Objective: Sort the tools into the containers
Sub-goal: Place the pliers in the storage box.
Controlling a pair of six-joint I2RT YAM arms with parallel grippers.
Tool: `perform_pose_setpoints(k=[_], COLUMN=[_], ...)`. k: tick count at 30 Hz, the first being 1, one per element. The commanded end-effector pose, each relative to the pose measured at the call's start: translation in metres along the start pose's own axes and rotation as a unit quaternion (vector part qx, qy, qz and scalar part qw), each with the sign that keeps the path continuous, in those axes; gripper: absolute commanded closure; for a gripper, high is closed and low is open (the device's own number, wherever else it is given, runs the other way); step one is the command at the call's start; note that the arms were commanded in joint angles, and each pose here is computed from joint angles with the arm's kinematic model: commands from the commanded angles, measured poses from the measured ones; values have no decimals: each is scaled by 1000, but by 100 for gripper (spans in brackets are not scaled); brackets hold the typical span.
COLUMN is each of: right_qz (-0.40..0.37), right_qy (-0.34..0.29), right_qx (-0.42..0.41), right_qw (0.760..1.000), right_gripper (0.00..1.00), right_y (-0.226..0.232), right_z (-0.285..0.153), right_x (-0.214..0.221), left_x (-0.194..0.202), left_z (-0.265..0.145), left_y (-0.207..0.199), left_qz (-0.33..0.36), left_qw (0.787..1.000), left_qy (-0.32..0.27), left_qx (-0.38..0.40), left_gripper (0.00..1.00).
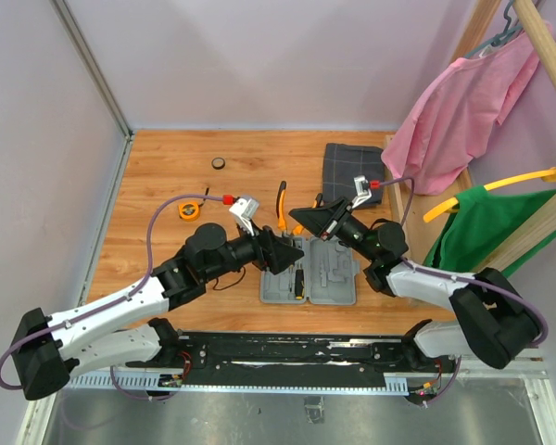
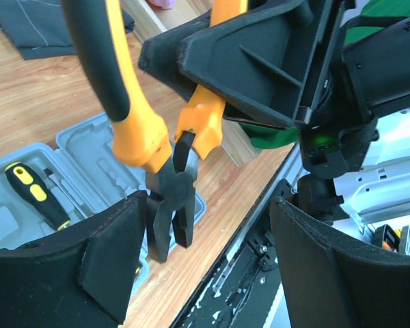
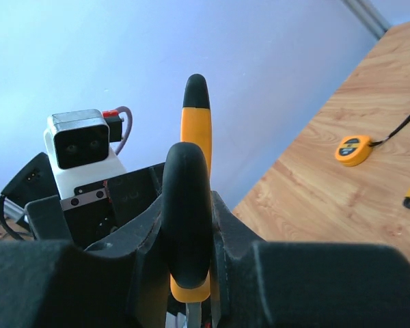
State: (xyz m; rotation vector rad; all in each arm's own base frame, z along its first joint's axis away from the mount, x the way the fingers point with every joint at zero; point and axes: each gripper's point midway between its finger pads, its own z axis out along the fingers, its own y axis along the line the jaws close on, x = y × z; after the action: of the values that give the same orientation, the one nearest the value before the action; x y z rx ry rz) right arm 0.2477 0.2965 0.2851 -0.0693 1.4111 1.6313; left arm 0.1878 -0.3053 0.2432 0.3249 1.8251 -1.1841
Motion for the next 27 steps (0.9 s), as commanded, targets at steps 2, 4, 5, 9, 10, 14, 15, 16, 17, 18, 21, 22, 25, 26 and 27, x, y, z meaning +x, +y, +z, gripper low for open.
perform_pose_setpoints(k=[2, 4, 5, 9, 10, 14, 15, 16, 17, 18, 21, 22, 25, 26, 27], right_qz=[9, 3, -1, -3, -2, -4, -6, -8, -10, -12, -24, -27, -45, -52, -59], right_qy=[-31, -33, -34, -30, -30, -26, -26, -26, -26, -26, -27, -26, -26, -26, -26], right_qx=[-118, -121, -124, -129, -128, -127, -125, -123, -118, -112, -84, -72, -40, -30, -20], right_qw=[993, 992, 992, 991, 991, 992, 992, 992, 993, 993, 996, 997, 998, 998, 998], right_gripper=[99, 99, 99, 99, 99, 99, 98, 93, 88, 82, 60, 54, 35, 30, 26], right_y=[54, 56, 59, 63, 62, 61, 60, 58, 56, 53, 41, 37, 28, 26, 24], right_z=[5, 3, 3, 2, 2, 1, 1, 0, 0, -1, -8, -10, -16, -18, -20], right_x=[-29, -31, -32, -32, -31, -30, -29, -29, -29, -28, -27, -25, -25, -25, -25], left_x=[-11, -13, -13, -14, -14, -16, -16, -17, -18, -18, -20, -21, -24, -24, -26], left_z=[4, 4, 4, 4, 4, 4, 3, 3, 2, 1, -1, -2, -4, -4, -5], left_y=[-18, -19, -20, -25, -25, -25, -24, -24, -23, -22, -18, -16, -10, -7, -5], left_qz=[10, 10, 10, 8, 8, 8, 8, 8, 9, 8, 14, 17, 26, 29, 33], left_qw=[999, 999, 999, 998, 998, 998, 998, 998, 998, 998, 998, 998, 998, 998, 998], left_qy=[-22, -27, -29, -33, -32, -35, -37, -39, -42, -43, -46, -47, -51, -51, -52], left_qx=[35, 40, 42, 55, 57, 55, 53, 51, 50, 48, 35, 29, 8, 1, -6], left_gripper=[32, 41, 45, 65, 70, 94, 99, 99, 100, 100, 100, 100, 99, 100, 100])
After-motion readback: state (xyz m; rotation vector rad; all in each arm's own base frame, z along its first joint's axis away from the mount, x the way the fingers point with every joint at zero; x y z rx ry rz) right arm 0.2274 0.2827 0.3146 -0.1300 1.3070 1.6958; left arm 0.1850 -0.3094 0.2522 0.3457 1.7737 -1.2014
